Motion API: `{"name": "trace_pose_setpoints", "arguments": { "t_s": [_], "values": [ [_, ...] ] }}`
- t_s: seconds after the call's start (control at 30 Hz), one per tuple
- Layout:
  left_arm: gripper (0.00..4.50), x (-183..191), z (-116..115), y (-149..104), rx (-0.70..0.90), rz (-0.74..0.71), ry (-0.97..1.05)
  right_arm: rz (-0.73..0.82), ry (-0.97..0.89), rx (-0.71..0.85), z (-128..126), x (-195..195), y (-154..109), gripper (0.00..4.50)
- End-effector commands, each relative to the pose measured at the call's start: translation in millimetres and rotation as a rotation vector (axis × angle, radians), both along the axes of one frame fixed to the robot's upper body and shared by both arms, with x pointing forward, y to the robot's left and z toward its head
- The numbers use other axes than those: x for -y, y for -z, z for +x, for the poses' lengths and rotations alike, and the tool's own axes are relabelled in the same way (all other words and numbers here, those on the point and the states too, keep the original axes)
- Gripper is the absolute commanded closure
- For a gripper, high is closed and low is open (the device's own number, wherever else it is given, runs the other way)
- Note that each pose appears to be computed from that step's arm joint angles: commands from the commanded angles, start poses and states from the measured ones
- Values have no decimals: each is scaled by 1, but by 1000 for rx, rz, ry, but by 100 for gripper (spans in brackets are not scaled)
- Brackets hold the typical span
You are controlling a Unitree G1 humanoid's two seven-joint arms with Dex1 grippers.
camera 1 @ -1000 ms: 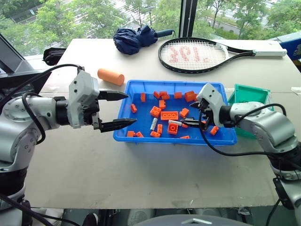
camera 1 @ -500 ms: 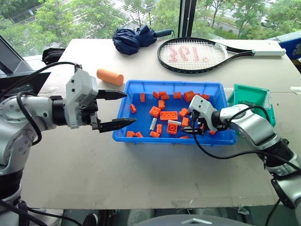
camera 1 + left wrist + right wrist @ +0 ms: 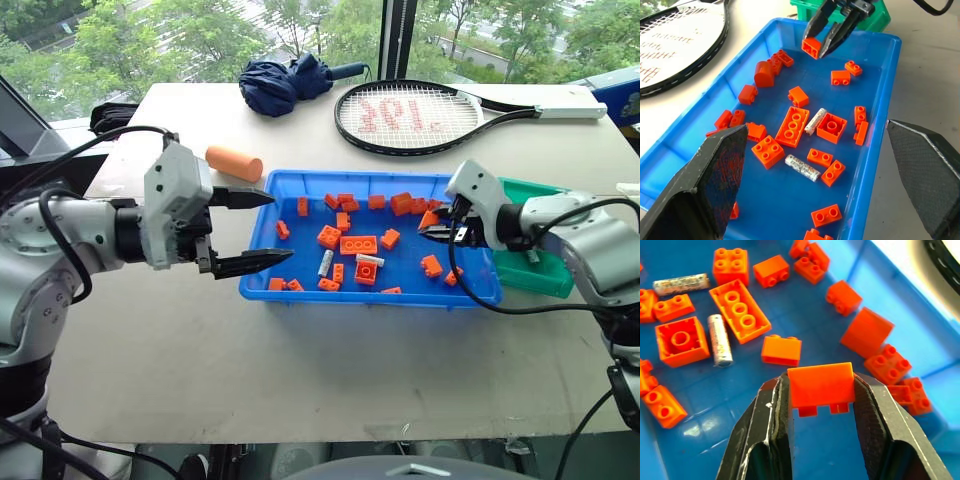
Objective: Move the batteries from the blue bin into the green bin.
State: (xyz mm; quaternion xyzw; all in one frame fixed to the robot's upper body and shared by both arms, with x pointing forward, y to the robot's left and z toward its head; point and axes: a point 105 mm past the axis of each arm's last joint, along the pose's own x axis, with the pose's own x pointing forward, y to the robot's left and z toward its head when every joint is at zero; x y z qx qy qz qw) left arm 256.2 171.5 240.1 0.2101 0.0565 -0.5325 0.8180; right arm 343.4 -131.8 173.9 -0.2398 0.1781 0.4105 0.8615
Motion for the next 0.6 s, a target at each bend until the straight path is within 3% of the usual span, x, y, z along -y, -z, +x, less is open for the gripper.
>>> {"name": "trace_pose_setpoints", "arguments": {
  "t_s": [0.03,0.1,0.13,0.2,0.47,0.6],
  "values": [
    [0,0,1,-9,40,-5,9,-33,81,87,15,18,-9,239],
    [0,0,1,-9,41,-5,11,-62,110,103,20,25,-6,161],
    [0,1,1,-10,41,-4,12,-82,117,108,21,27,-3,92],
    [0,1,2,-10,40,-4,13,-86,133,126,22,28,-4,8],
    [0,-3,1,-10,35,3,1,20,-98,154,-2,-36,-10,2],
    [0,-5,1,-11,43,8,-8,-69,-286,165,-20,-61,17,2]
  ]
}}
